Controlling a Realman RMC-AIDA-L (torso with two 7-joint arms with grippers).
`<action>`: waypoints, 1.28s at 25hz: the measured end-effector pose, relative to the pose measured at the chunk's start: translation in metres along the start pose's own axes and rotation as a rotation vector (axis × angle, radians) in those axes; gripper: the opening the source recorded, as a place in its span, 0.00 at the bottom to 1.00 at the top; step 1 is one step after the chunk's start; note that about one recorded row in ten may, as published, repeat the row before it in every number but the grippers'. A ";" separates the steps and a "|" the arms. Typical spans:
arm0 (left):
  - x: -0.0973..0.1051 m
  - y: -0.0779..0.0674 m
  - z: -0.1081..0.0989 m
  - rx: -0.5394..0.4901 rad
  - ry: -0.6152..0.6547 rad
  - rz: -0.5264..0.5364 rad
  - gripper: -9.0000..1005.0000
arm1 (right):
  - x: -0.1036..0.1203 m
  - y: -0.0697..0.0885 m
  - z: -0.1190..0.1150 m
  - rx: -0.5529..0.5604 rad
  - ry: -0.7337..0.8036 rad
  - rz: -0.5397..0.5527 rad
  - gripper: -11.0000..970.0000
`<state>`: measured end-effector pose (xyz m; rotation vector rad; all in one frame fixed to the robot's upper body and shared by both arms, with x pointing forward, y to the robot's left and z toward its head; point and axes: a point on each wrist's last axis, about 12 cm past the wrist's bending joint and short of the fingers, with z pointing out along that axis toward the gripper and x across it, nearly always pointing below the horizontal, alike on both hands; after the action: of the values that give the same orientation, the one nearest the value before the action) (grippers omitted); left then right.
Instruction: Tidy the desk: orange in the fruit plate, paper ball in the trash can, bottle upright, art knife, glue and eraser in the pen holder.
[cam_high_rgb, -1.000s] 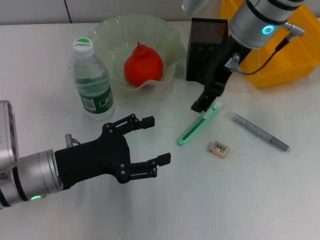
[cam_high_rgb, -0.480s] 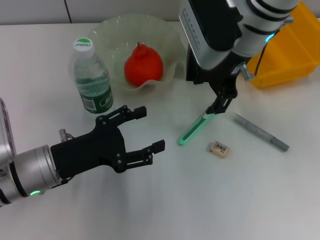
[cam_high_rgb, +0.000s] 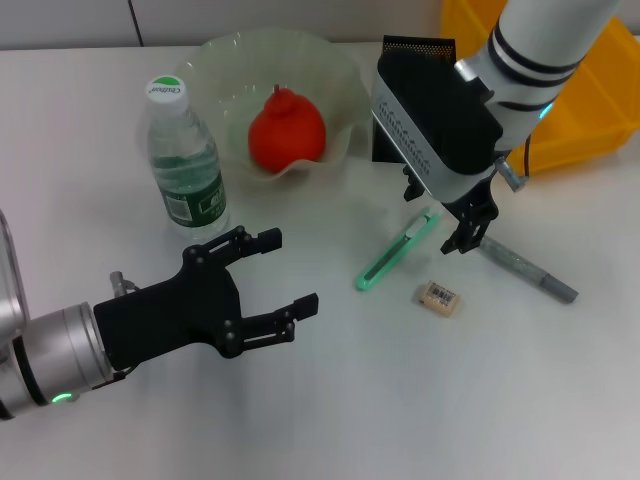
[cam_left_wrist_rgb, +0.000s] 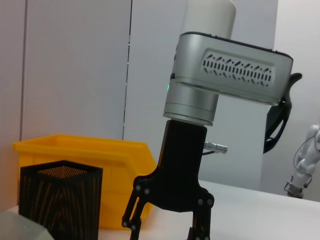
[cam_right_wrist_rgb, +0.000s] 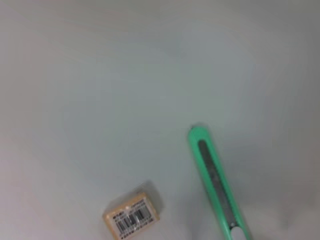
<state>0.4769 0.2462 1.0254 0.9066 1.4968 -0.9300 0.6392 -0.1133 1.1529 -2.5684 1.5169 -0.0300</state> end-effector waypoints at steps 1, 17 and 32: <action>0.001 0.000 -0.001 -0.005 0.004 -0.001 0.86 | 0.001 0.001 0.003 -0.002 0.001 -0.012 0.79; 0.006 -0.002 -0.002 -0.029 0.023 -0.021 0.86 | 0.002 0.001 0.015 0.026 0.002 -0.105 0.76; 0.004 0.000 0.002 -0.027 0.014 -0.016 0.86 | 0.005 0.002 0.028 0.060 -0.014 -0.151 0.47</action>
<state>0.4773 0.2448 1.0216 0.8849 1.5269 -0.9146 0.6426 -0.1156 1.1248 -2.6236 1.2939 -0.0737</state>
